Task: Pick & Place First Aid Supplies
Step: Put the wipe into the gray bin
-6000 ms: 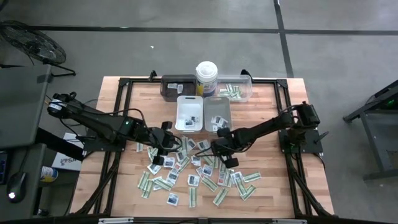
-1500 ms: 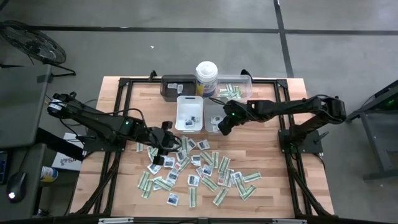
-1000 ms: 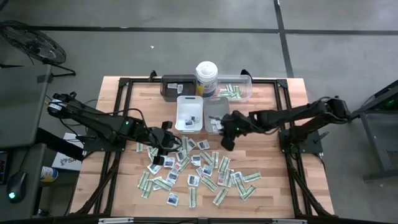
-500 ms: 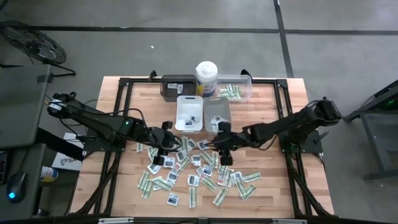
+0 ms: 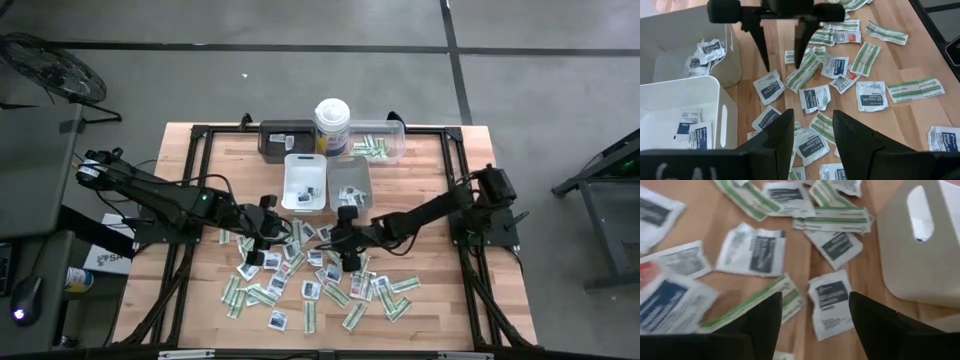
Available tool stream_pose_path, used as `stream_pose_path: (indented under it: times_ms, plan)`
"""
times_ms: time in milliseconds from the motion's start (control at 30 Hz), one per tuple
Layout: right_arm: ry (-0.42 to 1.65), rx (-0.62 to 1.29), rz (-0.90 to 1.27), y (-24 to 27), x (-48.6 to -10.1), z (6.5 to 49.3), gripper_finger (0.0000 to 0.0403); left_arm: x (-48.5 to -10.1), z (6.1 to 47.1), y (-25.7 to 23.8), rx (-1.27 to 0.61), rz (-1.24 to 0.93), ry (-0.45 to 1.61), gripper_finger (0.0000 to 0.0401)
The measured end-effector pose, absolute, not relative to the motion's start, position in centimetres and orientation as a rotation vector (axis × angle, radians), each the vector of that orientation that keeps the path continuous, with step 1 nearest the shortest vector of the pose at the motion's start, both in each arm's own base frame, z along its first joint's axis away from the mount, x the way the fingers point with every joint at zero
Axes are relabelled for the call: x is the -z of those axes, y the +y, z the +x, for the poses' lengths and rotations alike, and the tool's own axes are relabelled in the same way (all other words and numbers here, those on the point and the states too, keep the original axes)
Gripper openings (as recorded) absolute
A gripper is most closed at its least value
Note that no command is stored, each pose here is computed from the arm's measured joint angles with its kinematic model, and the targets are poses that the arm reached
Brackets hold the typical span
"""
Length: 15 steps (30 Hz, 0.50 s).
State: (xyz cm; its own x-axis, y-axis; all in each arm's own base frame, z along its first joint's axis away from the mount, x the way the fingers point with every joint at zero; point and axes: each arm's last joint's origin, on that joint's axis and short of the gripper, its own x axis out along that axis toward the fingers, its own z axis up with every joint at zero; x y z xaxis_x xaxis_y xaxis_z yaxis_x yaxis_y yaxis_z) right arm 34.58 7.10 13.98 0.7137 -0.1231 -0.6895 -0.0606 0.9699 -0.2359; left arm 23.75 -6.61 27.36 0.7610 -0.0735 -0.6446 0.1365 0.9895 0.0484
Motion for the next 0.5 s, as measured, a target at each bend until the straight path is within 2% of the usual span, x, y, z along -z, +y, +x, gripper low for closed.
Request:
stream_pose_path:
  times_ms: [500]
  plan:
    - [0.787, 0.076, -0.299, 5.7, -11.7, 35.6, 0.0212, -27.3, 23.7, -6.6, 0.108, 0.073, 0.706, 0.0133]
